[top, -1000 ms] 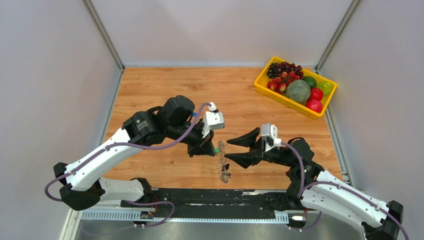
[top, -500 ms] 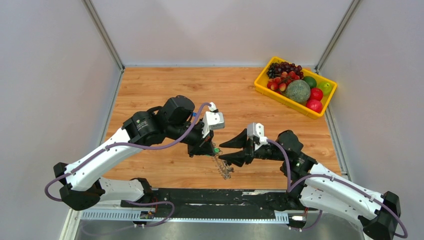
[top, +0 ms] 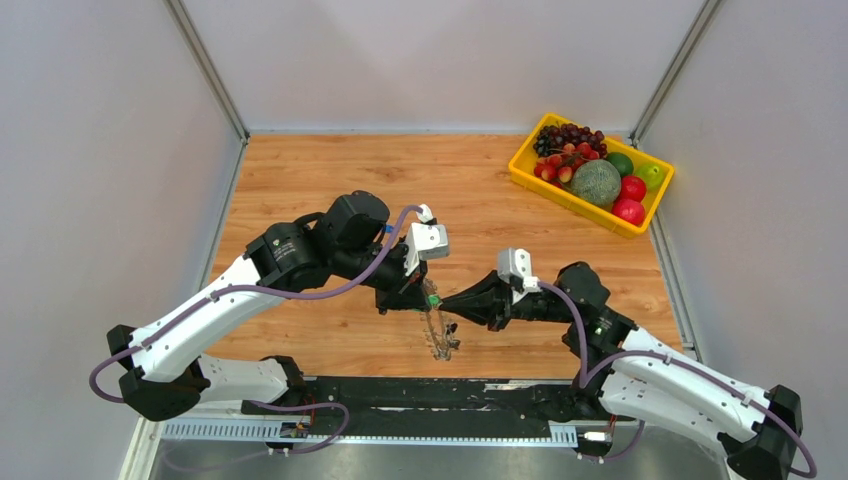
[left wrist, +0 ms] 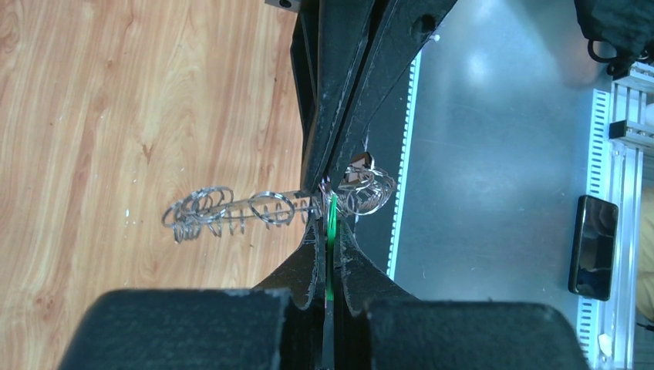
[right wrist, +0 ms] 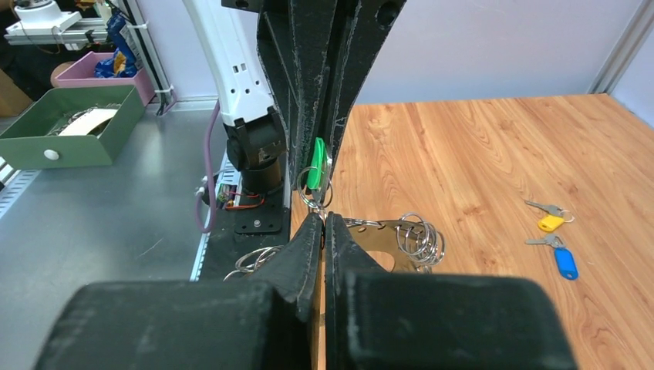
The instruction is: Remove the keys from the keyring
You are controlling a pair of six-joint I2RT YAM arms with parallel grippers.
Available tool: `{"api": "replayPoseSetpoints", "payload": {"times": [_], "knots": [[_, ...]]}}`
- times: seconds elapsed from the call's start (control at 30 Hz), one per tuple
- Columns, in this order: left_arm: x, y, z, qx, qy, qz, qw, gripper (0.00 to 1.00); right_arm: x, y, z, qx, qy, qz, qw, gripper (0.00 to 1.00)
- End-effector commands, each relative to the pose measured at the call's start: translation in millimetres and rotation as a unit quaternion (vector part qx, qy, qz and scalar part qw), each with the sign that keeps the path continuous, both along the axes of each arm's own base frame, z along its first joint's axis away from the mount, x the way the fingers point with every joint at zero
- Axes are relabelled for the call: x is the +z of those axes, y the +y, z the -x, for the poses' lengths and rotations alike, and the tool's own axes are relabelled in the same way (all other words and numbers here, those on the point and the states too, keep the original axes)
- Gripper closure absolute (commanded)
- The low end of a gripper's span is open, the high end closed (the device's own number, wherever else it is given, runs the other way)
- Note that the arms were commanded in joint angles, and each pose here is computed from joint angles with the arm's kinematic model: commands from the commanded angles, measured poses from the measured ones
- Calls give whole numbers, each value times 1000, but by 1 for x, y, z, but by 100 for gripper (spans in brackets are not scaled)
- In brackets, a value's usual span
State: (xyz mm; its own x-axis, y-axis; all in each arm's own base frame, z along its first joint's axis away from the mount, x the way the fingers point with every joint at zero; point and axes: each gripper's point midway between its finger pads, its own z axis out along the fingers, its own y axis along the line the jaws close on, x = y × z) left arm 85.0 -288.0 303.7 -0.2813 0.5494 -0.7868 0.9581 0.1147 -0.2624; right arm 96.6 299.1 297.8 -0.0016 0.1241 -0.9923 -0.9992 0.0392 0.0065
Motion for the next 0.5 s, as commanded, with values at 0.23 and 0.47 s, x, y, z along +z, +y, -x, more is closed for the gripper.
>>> {"api": "replayPoseSetpoints", "payload": {"times": [0.23,0.47], "knots": [[21,0,2,-10,-24,36,999,100,45,-41,0,-73,7,-160,984,100],[24,1,3,-9,-25,40,999,100,33,-35,2,-59,20,-137,989,82]]}}
